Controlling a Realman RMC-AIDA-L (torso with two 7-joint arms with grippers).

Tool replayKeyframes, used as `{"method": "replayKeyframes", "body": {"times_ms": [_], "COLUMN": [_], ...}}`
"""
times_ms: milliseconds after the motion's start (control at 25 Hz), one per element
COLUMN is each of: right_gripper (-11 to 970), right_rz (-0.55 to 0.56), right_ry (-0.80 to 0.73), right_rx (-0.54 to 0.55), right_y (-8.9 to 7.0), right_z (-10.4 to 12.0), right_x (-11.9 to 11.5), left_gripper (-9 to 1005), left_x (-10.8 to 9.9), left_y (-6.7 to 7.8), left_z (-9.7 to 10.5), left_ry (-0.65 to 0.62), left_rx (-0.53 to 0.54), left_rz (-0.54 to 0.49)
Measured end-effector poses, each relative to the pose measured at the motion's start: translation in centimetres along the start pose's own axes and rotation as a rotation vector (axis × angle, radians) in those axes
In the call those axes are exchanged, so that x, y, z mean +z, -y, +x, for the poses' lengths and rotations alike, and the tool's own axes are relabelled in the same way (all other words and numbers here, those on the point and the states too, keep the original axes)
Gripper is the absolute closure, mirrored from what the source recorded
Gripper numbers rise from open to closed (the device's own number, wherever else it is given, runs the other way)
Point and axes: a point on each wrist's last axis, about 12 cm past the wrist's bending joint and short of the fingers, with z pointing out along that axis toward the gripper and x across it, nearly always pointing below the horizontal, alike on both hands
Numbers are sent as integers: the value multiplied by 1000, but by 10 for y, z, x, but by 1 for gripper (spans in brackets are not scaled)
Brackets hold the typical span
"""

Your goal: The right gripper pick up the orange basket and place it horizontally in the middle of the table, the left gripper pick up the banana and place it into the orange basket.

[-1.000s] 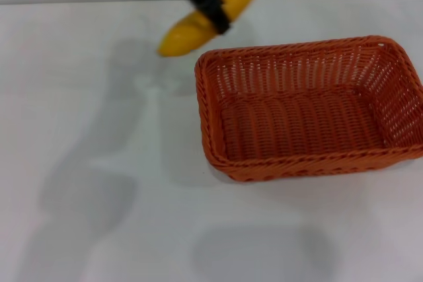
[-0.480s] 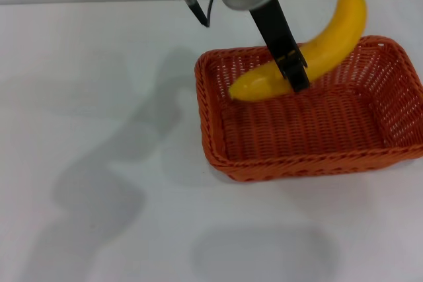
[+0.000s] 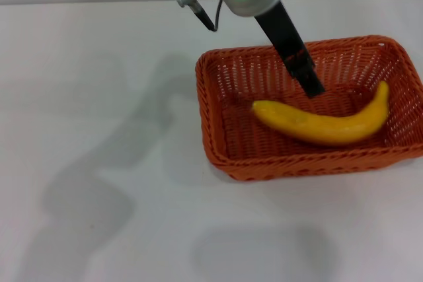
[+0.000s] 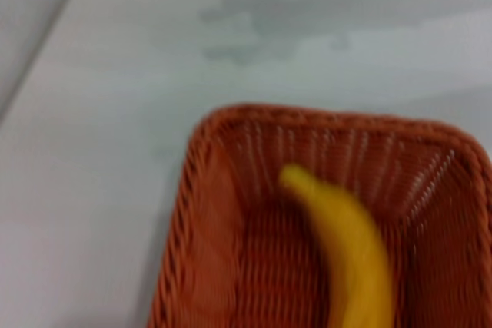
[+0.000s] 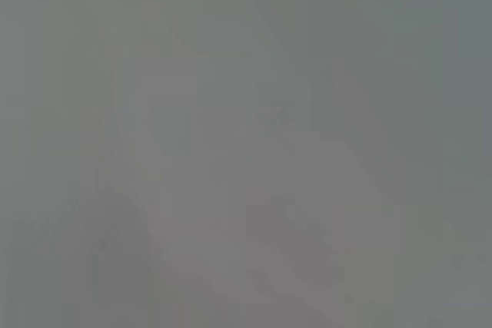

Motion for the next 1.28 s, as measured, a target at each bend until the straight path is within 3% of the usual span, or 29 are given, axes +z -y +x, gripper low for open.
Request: {"method": "replayKeyframes", "body": {"times_ms": [160,320,480,680,960,1280], "right_gripper": [311,311,311,311,311,311], "right_rz": [-20,-64,-67,-51,-20,153], "right_ry": [3,34,51,57,51,30], "right_rx": [-78,-143,-133,-104,-54,20], "right_y": [-2,-8,-5,-2,-1,11], "right_z": [2,4,2,3,10,31], "right_x": [-2,-3,-4,-9,-20,-43], "left_gripper": [140,106,106,106,106,106], "left_x": [-19,-37,-61,-85,-88,-76], "left_y": [-8,-15,-15,-7,19,40], "left_z": [20,62,115,199,295,370], "left_ry": [131,268,484,736,927,1087], "left_rx": [-27,-91,-169,-243,-309,-378], "left_rz": [-52,-133,-193,-277,-419,-565]}}
